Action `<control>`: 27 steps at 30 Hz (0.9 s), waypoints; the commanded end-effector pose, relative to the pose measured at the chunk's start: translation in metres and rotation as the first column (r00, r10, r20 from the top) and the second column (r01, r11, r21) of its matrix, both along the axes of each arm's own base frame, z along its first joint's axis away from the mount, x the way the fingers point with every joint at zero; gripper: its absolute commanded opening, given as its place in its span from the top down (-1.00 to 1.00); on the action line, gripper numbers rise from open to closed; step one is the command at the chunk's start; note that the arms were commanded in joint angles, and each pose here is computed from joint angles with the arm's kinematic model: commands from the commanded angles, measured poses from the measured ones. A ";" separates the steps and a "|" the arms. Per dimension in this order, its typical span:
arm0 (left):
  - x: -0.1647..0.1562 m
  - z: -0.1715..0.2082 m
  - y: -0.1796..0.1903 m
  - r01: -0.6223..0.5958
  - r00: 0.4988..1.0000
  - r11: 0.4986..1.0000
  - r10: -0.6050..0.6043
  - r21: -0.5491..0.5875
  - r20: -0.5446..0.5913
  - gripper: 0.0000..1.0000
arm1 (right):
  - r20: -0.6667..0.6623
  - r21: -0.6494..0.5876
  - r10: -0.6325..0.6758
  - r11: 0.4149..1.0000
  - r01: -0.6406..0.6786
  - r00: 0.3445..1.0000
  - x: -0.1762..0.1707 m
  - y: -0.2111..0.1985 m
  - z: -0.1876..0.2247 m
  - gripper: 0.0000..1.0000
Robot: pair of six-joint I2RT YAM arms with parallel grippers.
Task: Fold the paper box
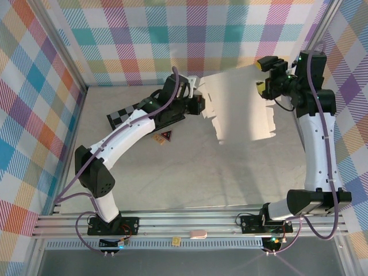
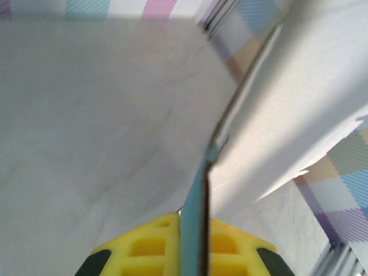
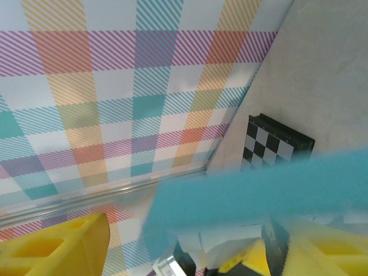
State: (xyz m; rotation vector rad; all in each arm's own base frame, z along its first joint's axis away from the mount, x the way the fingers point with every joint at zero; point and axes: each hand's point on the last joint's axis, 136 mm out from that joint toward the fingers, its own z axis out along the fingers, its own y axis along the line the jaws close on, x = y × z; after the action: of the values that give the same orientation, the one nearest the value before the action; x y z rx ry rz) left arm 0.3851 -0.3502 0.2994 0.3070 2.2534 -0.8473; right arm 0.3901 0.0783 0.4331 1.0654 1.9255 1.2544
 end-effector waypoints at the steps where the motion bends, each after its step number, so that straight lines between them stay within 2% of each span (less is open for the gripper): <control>1: -0.023 -0.044 0.023 -0.050 0.972 0.993 0.072 0.106 -0.223 1.00 | -0.028 -0.026 -0.012 1.000 0.012 1.000 0.006 -0.004 -0.013 -0.39; 8: -0.029 -0.081 0.041 -0.014 0.983 0.972 0.057 0.236 -0.176 1.00 | -0.227 -0.053 0.018 0.998 -0.031 0.974 -0.002 0.032 -0.073 -0.33; 15: -0.033 -0.121 0.056 0.023 0.995 0.937 0.012 0.349 -0.097 1.00 | -0.491 -0.034 0.085 0.993 -0.116 0.867 -0.001 0.083 -0.156 -0.12; 20: -0.036 -0.129 0.059 0.017 0.998 0.939 0.007 0.343 -0.068 1.00 | -0.559 -0.023 0.119 0.987 -0.159 0.820 0.006 0.109 -0.187 -0.10; 27: -0.037 -0.131 0.055 0.020 0.999 0.938 -0.002 0.347 -0.052 1.00 | -0.572 0.009 0.190 0.974 -0.226 0.798 0.025 0.138 -0.207 -0.08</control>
State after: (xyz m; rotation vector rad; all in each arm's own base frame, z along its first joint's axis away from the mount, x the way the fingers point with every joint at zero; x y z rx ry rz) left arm 0.3461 -0.2916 0.1547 0.4345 2.5131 -0.4635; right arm 0.4061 0.2032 0.2177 1.3715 2.5693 0.9827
